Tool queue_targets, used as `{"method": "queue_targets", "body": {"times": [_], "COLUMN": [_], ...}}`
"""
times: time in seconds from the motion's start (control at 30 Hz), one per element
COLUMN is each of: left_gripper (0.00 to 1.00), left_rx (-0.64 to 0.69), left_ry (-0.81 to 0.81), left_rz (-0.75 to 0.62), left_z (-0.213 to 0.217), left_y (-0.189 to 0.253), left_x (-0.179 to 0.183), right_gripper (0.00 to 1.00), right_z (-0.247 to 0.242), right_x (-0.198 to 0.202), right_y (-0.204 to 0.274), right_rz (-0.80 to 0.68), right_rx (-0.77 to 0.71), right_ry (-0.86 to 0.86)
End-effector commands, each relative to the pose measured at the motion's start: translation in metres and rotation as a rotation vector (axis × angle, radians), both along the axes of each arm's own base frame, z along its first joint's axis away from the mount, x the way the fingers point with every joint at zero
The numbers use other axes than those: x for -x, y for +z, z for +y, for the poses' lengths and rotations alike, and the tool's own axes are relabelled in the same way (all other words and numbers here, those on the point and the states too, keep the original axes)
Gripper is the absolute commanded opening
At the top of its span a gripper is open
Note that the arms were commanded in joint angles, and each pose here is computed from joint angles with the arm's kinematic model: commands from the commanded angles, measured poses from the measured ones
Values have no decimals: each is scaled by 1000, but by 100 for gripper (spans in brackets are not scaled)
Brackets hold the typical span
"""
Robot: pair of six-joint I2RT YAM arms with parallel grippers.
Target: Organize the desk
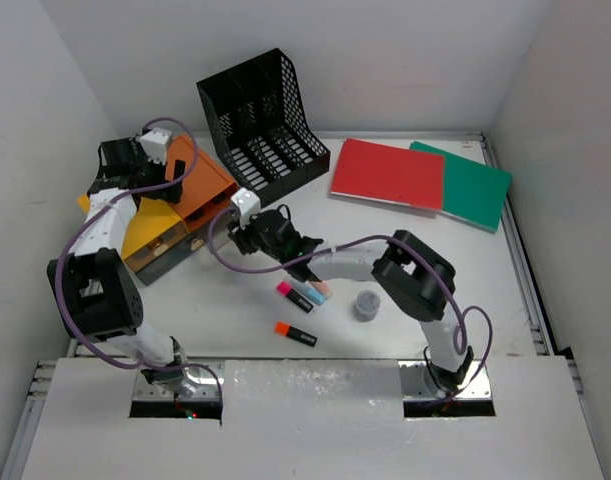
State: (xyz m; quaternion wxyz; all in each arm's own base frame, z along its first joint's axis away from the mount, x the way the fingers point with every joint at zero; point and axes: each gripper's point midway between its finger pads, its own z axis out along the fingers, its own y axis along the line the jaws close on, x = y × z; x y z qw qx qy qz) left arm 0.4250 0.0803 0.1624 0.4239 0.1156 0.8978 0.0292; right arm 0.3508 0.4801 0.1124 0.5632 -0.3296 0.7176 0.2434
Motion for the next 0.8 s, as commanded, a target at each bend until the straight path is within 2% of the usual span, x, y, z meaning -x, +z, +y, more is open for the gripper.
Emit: {"method": "queue_targets", "body": {"times": [0.0, 0.13, 0.2, 0.23, 0.3, 0.33, 0.4, 0.43, 0.47, 0.5, 0.53, 0.63, 0.67, 0.77], "left_gripper": [99, 99, 99, 99, 99, 99, 100, 100, 100, 100, 100, 100, 100, 100], "left_rx": [-14, -14, -13, -12, -11, -6, -4, -2, 0, 0, 8, 46, 50, 62], "left_ry": [44, 50, 51, 50, 45, 38, 32, 25, 21, 16, 5, -47, -67, -155], "left_rz": [82, 83, 83, 85, 88, 86, 80, 76, 71, 58, 50, -10, -54, -196], "left_z": [13, 14, 14, 14, 13, 12, 11, 10, 9, 8, 5, -6, -11, -33], "left_y": [-23, -24, -24, -25, -24, -23, -18, -16, -13, -7, -4, 23, 41, 101], "left_x": [9, 8, 8, 8, 8, 8, 7, 7, 7, 5, 4, 0, 1, 7], "right_gripper": [0, 0, 7, 30, 53, 70, 80, 92, 98, 99, 99, 99, 99, 99], "right_z": [-8, -23, -26, -27, -29, -31, -34, -39, -44, -50, -57, -81, -93, -138], "right_x": [24, 40, 43, 44, 45, 45, 51, 56, 60, 66, 71, 84, 90, 93], "right_y": [29, 29, 31, 31, 37, 40, 46, 58, 60, 60, 80, 79, 90, 84], "right_rz": [-36, -21, -23, -28, -34, -36, -28, -29, -26, -12, -32, 5, 4, 89], "right_rx": [-42, -33, -29, -18, 1, 10, 18, 15, 23, 43, 20, 72, 67, 106], "right_ry": [35, 41, 44, 51, 59, 60, 75, 86, 94, 107, 109, 107, 101, 29]}}
